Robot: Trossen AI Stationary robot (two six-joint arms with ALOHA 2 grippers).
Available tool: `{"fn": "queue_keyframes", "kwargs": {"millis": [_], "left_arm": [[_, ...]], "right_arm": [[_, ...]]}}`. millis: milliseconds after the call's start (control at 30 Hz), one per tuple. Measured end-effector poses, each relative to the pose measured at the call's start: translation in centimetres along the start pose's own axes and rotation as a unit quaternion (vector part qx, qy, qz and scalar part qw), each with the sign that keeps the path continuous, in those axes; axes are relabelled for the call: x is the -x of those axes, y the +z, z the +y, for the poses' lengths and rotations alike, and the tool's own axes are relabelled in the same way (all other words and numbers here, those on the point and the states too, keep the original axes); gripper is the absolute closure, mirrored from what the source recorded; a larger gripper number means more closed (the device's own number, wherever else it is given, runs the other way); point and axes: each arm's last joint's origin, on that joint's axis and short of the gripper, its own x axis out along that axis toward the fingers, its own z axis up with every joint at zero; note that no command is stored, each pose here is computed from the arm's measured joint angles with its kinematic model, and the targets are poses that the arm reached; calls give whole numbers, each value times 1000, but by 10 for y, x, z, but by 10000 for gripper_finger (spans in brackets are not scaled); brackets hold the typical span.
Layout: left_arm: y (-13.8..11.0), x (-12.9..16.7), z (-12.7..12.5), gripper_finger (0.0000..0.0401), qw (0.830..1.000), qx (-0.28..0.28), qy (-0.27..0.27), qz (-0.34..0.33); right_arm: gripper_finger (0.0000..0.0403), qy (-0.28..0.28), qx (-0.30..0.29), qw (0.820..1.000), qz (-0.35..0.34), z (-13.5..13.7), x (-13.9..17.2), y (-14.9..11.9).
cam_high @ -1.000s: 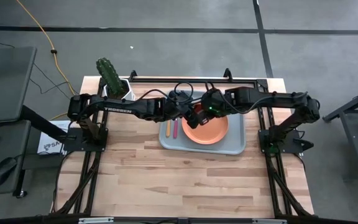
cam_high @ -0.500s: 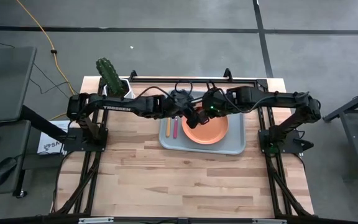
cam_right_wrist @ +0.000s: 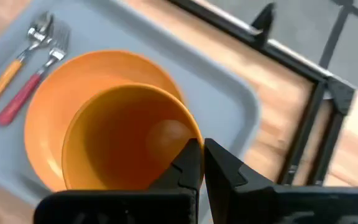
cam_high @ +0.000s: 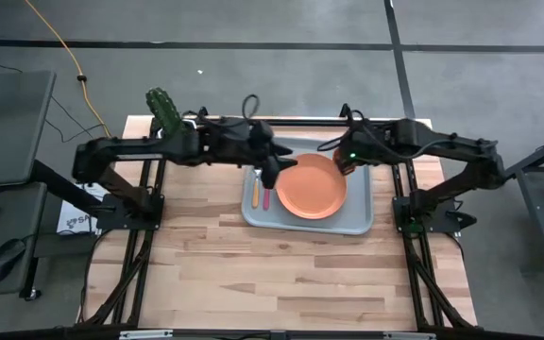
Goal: Pick and place plate/cup/fork/spoon on tray
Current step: Put the orange cup to the top right of the orange plate on the gray serving tray
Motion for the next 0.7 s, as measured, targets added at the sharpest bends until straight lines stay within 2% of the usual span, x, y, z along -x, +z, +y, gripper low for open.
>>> {"fn": "queue_keyframes", "kwargs": {"millis": [200,300,433,533,700], "left_arm": [[23,56,-14,213,996,-37,-46,-60],[24,77,-16,213,994,-49,-56,-78],[8,91,-9,213,992,-26,-69,-99],[-9,97,-1,213,987,12,-91,-135],[-37,102,11,213,968,60,-152,-188]], "right_arm": [[403,-9,-11,1000,2,-32,15,-8],[403,8,-26,1000,2,-50,19,-19],[403,28,-70,997,0,-75,19,-42],[403,67,-118,991,-7,-89,13,-59],[403,140,-180,972,-58,-90,0,-69]]}}
